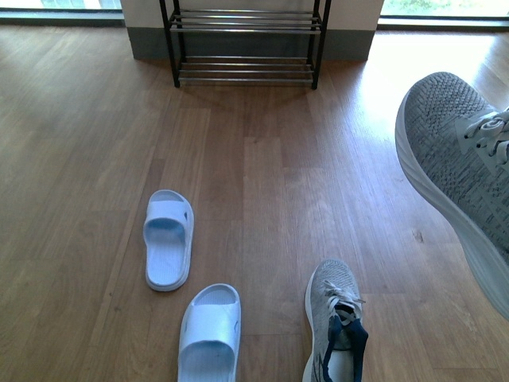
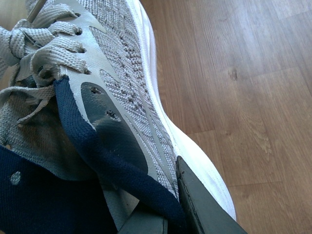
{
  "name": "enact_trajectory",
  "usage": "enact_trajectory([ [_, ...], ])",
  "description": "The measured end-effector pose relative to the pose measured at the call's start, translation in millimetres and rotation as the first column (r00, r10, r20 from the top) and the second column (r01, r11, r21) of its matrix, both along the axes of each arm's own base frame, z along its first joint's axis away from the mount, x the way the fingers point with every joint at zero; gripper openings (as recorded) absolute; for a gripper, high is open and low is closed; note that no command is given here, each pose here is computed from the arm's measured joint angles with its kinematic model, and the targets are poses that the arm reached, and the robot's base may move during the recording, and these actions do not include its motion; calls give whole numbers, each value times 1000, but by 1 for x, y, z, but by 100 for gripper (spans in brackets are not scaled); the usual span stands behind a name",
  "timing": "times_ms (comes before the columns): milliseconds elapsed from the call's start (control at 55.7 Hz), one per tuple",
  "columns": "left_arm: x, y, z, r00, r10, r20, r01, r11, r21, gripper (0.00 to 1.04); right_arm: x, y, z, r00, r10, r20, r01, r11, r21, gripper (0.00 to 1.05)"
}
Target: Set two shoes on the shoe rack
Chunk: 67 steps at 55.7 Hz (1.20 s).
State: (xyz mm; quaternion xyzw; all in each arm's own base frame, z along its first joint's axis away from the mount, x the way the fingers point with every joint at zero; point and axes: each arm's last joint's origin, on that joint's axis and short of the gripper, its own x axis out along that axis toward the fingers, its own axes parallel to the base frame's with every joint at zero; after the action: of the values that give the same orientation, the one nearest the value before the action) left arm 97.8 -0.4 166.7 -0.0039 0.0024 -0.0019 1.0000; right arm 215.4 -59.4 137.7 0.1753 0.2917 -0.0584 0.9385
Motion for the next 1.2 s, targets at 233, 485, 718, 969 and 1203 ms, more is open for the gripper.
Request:
enact_trajectory([
  [233,0,0,0,1000,0,0,0,1000,0,95,0,0,0,1000,-3,0,3,1000,0,1],
  [485,0,0,0,1000,3,0,-3,1000,0,95,0,1,0,1000,8,2,-8,1000,7,1],
  [718,0,0,0,1000,2,0,-2,1000,0,95,0,0,0,1000,-1,0,1,1000,5,1],
  [969,0,0,0,1000,-2,1,2,1000,0,95,0,-1,0,1000,-11,-1,11,1000,2,1],
  [1203,0,0,0,1000,0,1,0,1000,0,95,0,-1,0,1000,-14,-1,14,1000,12,1],
])
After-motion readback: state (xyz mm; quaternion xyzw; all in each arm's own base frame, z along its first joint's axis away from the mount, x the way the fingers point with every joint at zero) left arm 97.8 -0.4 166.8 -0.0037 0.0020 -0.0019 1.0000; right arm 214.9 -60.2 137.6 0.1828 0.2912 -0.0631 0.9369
